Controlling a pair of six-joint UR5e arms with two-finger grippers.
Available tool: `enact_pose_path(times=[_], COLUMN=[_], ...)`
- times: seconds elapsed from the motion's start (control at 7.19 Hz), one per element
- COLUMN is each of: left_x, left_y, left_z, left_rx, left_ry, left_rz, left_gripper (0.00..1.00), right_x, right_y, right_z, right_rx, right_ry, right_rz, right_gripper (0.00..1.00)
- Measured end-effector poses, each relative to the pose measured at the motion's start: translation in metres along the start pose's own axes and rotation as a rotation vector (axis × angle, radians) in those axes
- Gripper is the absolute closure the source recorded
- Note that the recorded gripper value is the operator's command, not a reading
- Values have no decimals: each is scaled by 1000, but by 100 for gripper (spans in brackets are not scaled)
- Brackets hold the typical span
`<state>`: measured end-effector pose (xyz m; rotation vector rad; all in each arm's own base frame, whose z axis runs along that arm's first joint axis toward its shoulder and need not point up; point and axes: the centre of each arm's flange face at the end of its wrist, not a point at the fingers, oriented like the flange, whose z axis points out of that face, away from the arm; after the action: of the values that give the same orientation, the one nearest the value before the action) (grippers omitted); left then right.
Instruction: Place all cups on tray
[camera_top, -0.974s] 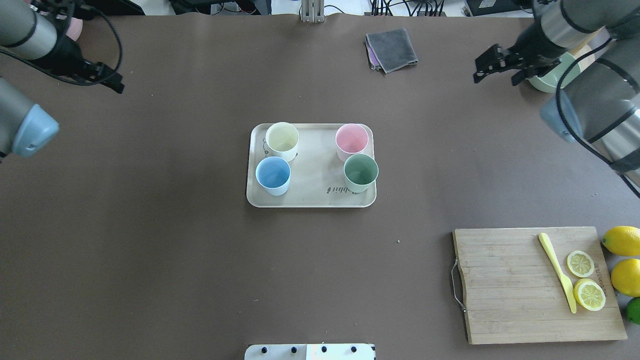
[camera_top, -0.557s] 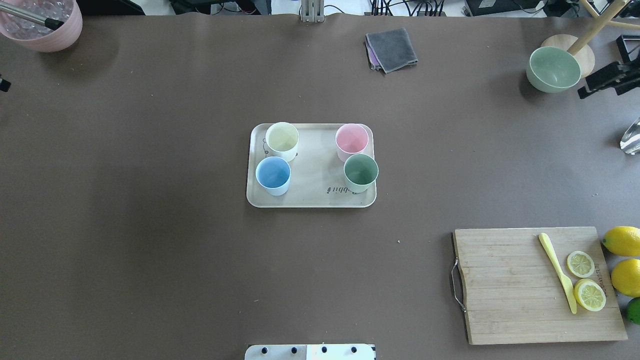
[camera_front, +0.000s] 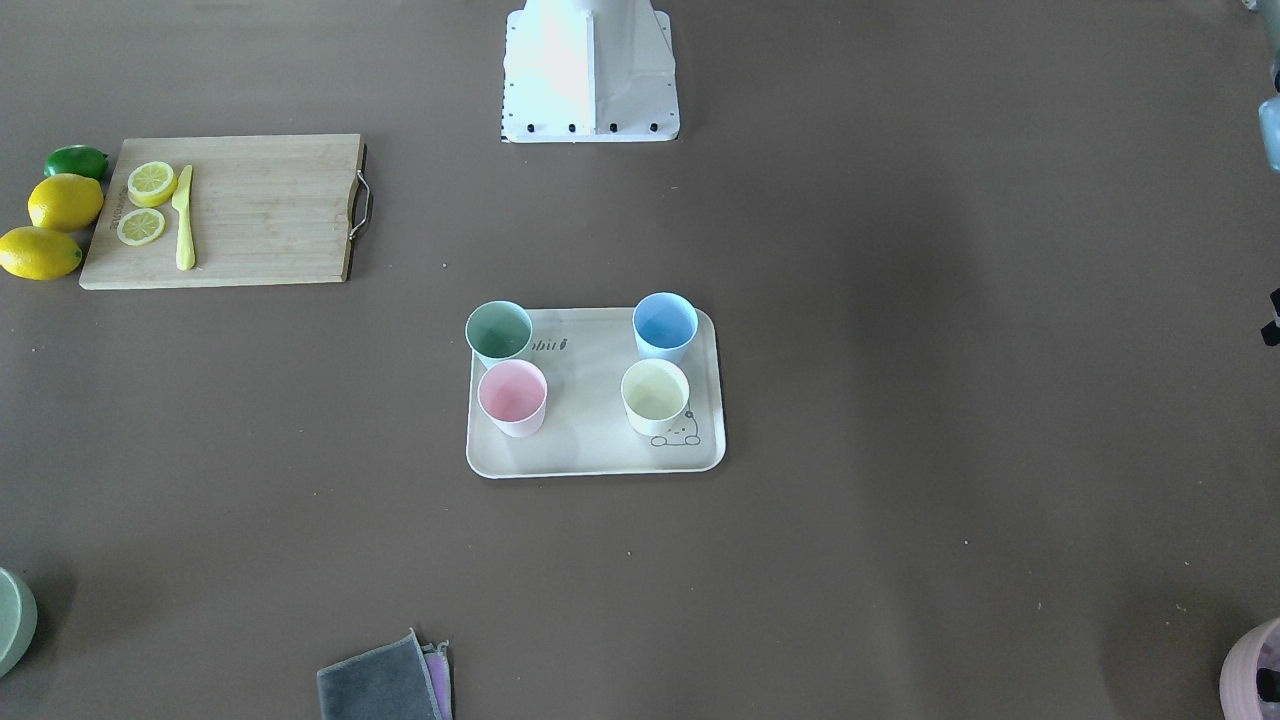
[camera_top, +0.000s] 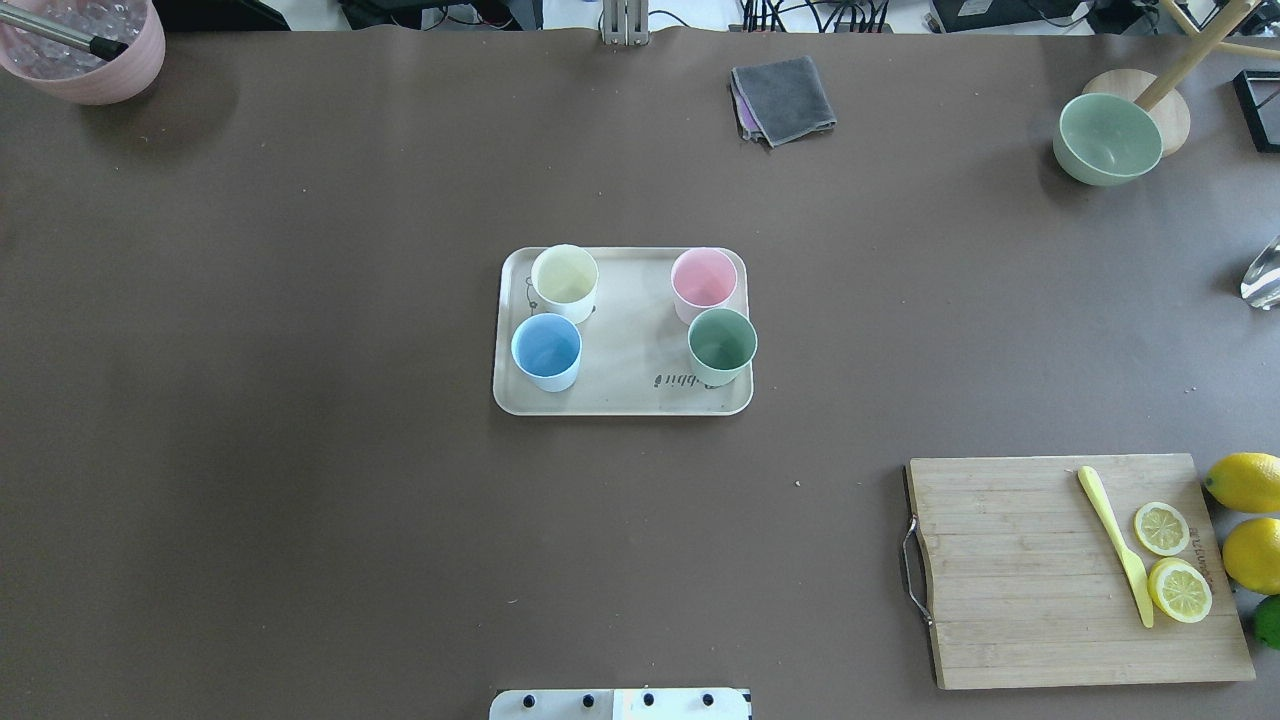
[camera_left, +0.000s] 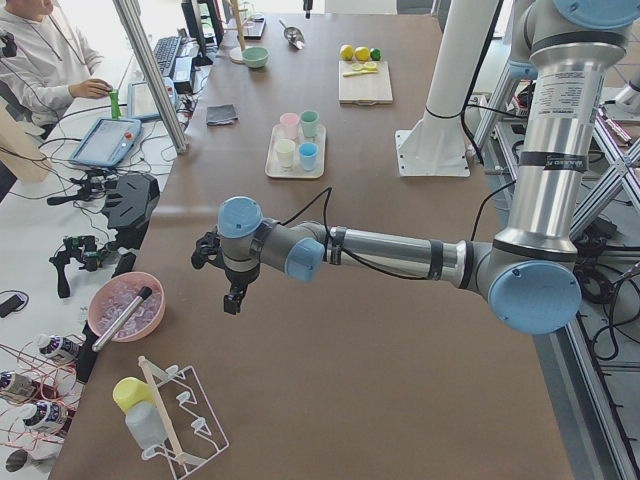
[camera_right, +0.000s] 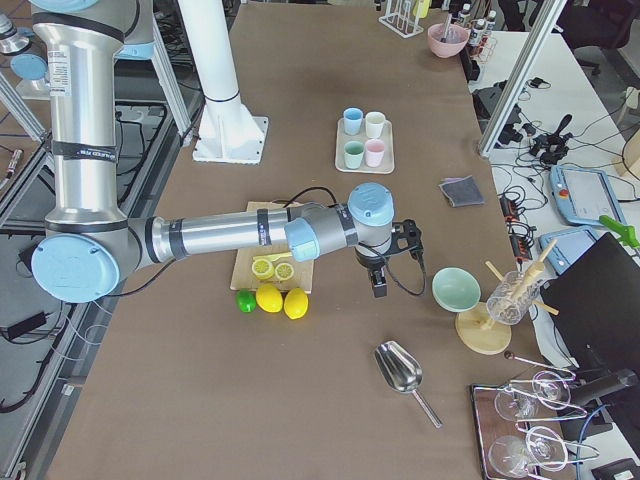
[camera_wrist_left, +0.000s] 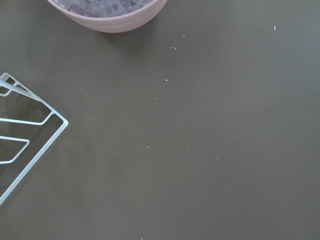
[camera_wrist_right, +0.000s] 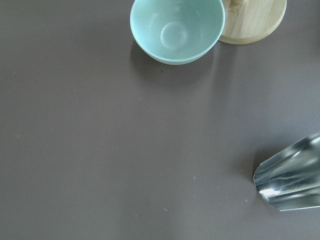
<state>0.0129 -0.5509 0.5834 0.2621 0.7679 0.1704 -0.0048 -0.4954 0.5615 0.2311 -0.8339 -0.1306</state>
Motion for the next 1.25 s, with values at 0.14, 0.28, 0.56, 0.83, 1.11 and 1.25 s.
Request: enact_pose_path(times=[0.14, 0.28, 0.56, 0.83, 1.11, 1.25], left_x=[-2, -2, 1, 4, 12, 18], left_y=[14, 27, 42, 50, 41, 34], left_z=[0, -3, -7, -4, -8, -13], left_rx=[11, 43, 76, 57, 17, 3], left_ry=[-14, -23, -6, 56, 68, 67], left_rz=[6, 31, 58, 49, 19, 6], left_gripper=[1, 1, 2, 2, 1, 1], right_x=[0, 0, 3, 6, 14, 18], right_y=[0, 0, 0, 3, 10, 11], right_z=[0, 0, 2, 4, 7, 9], right_rx=[2, 3, 1, -2, -7, -9], right_ry=[2, 2, 6, 18, 56, 81], right_rz=[0, 6, 6, 10, 21, 23], right_gripper=[0, 0, 0, 0, 0, 0])
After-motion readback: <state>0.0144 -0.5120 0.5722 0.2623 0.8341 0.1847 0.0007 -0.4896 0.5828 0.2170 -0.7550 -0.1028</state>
